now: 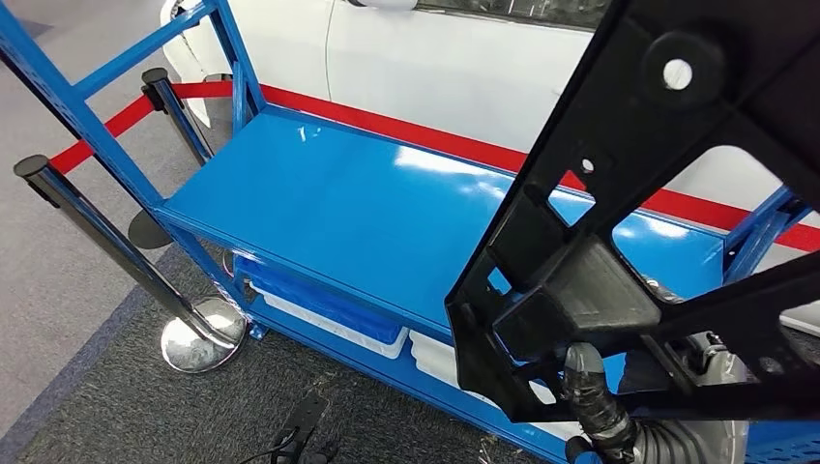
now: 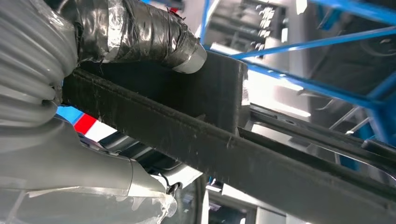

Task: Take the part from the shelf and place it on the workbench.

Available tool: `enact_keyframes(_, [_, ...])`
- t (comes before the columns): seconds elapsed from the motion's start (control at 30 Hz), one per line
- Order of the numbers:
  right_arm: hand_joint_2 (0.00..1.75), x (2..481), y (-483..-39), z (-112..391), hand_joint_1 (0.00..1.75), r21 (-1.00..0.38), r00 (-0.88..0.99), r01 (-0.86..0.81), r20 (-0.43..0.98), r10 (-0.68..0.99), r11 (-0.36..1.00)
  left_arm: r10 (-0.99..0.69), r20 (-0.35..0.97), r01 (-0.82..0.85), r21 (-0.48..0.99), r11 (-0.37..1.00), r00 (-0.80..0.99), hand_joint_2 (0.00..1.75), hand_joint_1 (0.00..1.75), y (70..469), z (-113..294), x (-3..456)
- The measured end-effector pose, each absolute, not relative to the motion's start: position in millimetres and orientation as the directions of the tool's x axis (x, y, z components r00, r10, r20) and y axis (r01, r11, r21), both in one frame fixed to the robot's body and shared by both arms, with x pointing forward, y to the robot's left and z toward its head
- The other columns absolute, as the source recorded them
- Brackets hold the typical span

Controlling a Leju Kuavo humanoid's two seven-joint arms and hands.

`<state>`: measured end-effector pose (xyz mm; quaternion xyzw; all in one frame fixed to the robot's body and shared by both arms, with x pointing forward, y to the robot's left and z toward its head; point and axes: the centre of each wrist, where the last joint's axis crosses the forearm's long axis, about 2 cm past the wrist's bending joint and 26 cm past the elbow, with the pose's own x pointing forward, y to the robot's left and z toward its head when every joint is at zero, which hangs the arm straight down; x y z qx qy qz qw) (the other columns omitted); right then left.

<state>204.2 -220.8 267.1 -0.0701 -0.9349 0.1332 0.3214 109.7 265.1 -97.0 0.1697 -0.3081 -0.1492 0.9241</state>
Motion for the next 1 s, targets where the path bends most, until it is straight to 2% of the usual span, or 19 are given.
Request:
enact_keyframes(0.3, [1.75, 209, -209, 276, 1.29, -0.159, -0.81, -0.002, 0.58, 0.091, 0.987, -0.358, 0.518, 0.198, 0.339, 0.92, 0.777, 1.75, 0.0, 261, -94, 121])
enact_keyframes(0.47, [1.75, 211, -205, 279, 1.29, -0.093, -0.817, -0.028, 0.576, 0.03, 0.995, -0.363, 0.524, 0.193, 0.35, 0.916, 0.771, 1.75, 0.0, 257, -91, 132])
enact_keyframes(1.0, [1.75, 215, -200, 270, 1.29, -0.069, -0.798, -0.064, 0.602, -0.01, 0.996, -0.372, 0.515, 0.22, 0.332, 0.917, 0.772, 1.75, 0.0, 254, -92, 129])
